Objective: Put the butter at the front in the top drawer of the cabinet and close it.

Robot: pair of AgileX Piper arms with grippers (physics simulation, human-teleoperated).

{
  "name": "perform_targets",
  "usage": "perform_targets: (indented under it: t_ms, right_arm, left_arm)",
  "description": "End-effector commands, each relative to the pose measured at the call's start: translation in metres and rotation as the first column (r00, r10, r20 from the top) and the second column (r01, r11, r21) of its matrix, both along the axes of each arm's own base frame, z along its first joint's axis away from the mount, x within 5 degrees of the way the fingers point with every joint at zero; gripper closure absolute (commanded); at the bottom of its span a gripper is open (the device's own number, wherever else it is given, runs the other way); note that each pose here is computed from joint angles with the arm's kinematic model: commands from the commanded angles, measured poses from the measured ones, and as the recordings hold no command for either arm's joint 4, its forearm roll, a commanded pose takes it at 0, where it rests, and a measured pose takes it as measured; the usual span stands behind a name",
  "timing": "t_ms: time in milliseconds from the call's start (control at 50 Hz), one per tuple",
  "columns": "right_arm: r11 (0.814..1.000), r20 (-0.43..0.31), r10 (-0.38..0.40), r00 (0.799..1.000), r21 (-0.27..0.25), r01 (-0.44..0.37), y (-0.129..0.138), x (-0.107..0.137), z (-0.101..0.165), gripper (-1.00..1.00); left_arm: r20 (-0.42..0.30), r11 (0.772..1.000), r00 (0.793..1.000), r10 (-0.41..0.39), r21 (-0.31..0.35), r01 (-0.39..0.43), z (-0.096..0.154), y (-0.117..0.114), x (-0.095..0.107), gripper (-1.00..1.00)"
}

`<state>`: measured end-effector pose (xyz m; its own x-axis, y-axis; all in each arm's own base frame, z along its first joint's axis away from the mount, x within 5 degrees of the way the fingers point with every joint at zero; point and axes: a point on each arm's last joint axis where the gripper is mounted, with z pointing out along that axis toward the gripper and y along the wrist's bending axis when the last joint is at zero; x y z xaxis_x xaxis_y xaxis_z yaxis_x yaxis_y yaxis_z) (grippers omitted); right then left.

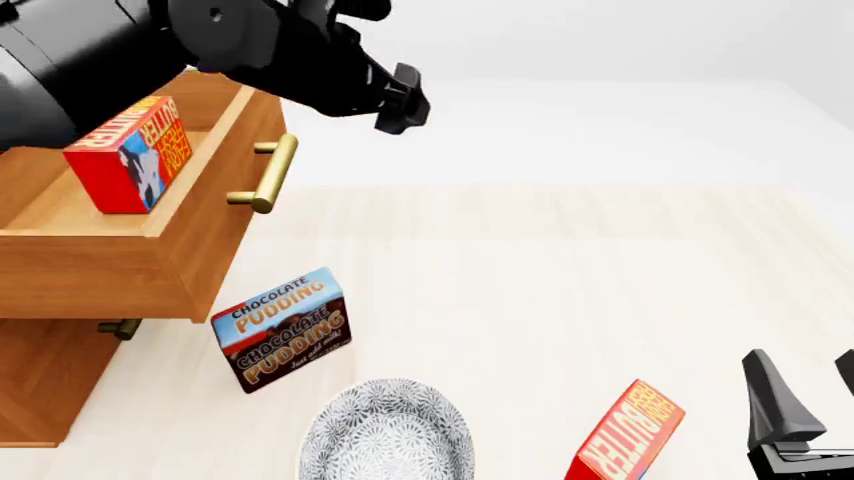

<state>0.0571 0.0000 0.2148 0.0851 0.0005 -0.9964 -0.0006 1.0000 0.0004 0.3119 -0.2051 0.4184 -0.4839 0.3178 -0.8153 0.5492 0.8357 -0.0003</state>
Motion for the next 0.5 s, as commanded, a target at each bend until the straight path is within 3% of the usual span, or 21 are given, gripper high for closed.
perform_targets:
  t_ms: [20,200,320,380,500]
  right_arm:
    - [1.0,0.0,0.0,1.0,0.0,0.0,0.0,0.0,0.0,-1.0]
    - [1.0,0.0,0.0,1.0,0.0,0.0,0.0,0.0,0.0,-1.0]
    - [1.0,0.0,0.0,1.0,0.0,0.0,0.0,0.0,0.0,-1.0]
    - [1.0,0.0,0.0,1.0,0.0,0.0,0.0,0.0,0.0,-1.0]
    - [1.0,0.0,0.0,1.0,0.0,0.0,0.0,0.0,0.0,-1.0]
  left_arm:
    - [-0.046,0.999,0.999,0.006,-0.031,-0.007,-0.029,-0.018,0.006,-1.0]
    - [-0.092,0.996,0.995,0.043,-0.069,-0.049,-0.059,-0.022,0.009,-1.0]
    - [-0.121,0.994,0.989,0.084,-0.057,-0.091,-0.083,-0.013,0.019,-1.0]
    - [-0.152,0.992,0.985,0.082,-0.084,-0.096,-0.096,-0.026,0.016,-1.0]
    - [-0.148,0.99,0.984,0.1,-0.087,-0.113,-0.102,-0.021,0.022,-1.0]
